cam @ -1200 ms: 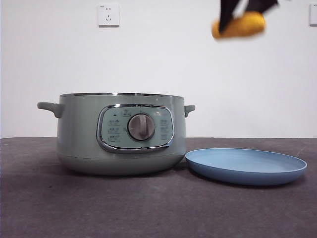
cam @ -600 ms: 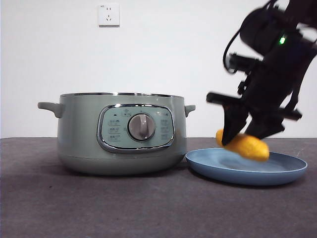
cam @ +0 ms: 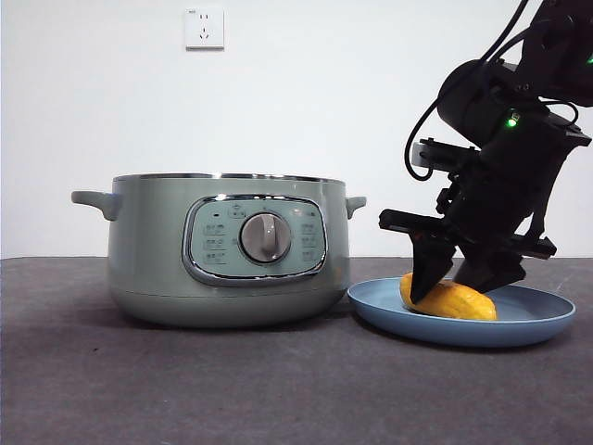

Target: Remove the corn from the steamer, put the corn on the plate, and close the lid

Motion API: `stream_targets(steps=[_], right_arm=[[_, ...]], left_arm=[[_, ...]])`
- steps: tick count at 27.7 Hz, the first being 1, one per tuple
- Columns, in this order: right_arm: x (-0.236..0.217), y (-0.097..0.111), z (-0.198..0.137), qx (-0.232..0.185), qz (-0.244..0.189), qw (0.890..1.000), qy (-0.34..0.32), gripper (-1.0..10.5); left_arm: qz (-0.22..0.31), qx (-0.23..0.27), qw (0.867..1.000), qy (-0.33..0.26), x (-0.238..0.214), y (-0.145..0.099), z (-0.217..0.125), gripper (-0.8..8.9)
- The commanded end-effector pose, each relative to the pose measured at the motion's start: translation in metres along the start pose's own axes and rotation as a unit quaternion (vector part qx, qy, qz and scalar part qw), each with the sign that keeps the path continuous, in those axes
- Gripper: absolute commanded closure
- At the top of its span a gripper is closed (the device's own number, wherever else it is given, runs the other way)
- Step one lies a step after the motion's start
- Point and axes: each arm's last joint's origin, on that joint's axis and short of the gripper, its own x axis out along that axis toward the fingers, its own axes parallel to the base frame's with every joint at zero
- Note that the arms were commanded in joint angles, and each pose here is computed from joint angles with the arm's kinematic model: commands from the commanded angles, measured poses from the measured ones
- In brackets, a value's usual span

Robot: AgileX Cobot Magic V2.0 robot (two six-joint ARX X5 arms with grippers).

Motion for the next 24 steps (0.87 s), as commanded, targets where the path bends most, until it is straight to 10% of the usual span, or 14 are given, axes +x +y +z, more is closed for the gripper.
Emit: stream_targets(steps=[1, 24], right_arm=[[-0.004, -0.001, -0.005, 0.004, -0.005, 1.0, 0.016, 3.7], [-0.241, 0.004, -0.011, -0.011, 0.038, 0.976, -0.214, 3.8]], left_arm=[[-0.005, 0.014, 0.999, -0.033, 0.008, 0.001, 0.011, 8.22], [-0.029, 0.018, 0.999, -0.03, 0.19, 0.024, 0.026, 8.22]])
